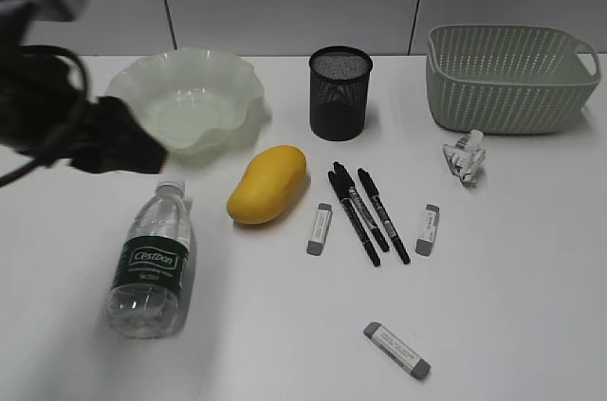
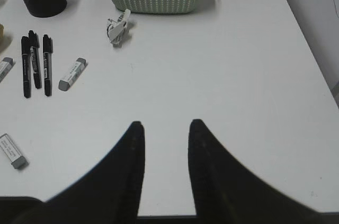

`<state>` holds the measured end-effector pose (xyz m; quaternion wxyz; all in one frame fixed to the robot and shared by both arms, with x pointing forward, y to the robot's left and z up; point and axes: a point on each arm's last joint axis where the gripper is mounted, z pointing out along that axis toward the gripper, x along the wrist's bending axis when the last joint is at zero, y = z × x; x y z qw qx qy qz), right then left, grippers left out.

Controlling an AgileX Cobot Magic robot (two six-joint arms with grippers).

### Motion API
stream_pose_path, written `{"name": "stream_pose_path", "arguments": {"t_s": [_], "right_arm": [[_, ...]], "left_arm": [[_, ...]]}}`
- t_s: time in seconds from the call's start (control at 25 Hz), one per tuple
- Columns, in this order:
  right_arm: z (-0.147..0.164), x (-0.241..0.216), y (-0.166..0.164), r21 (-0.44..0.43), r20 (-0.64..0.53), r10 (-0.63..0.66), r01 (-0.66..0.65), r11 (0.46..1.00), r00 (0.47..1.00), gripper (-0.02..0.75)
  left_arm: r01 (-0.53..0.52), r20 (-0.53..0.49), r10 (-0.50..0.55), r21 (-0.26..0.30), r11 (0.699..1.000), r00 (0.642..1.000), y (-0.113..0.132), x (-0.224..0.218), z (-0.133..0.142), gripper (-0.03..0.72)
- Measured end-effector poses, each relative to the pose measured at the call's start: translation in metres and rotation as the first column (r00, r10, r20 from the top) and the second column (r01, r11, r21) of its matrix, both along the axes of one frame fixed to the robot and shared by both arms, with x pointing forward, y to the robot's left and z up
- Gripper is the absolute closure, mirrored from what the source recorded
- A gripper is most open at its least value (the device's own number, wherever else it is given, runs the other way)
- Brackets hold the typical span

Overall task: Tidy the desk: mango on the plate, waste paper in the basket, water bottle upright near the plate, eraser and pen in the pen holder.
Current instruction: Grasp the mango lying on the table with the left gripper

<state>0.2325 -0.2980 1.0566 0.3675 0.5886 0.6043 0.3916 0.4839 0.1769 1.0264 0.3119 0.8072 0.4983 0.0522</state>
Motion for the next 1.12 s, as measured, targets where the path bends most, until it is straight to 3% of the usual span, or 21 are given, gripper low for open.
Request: {"name": "stream_pose_path", "arguments": {"t_s": [0.16, 0.32, 0.6, 1.12], "right_arm": [[0.000, 0.000, 0.000, 0.000, 0.000, 0.000, 0.000, 1.000, 1.000, 0.496], [0.000, 0.000, 0.000, 0.000, 0.000, 0.000, 0.000, 1.000, 1.000, 0.496], [0.000, 0.000, 0.000, 0.000, 0.000, 0.000, 0.000, 1.000, 1.000, 0.496], [0.000, 0.000, 0.000, 0.000, 0.000, 0.000, 0.000, 1.000, 1.000, 0.497]], "left_arm": [[0.064, -0.034, -0.062, 0.077, 0.995, 0.998, -0.057, 0.035, -0.030, 0.183], [0.074, -0.102, -0.062, 0.114, 0.991, 0.993, -0.086, 0.064, -0.063, 0.098], [0.042, -0.125, -0.024, 0.145, 0.989, 0.992, -0.103, 0.092, -0.094, 0.078], [0.049, -0.152, -0.022, 0.172, 0.984, 0.988, -0.111, 0.106, -0.124, 0.112]]}}
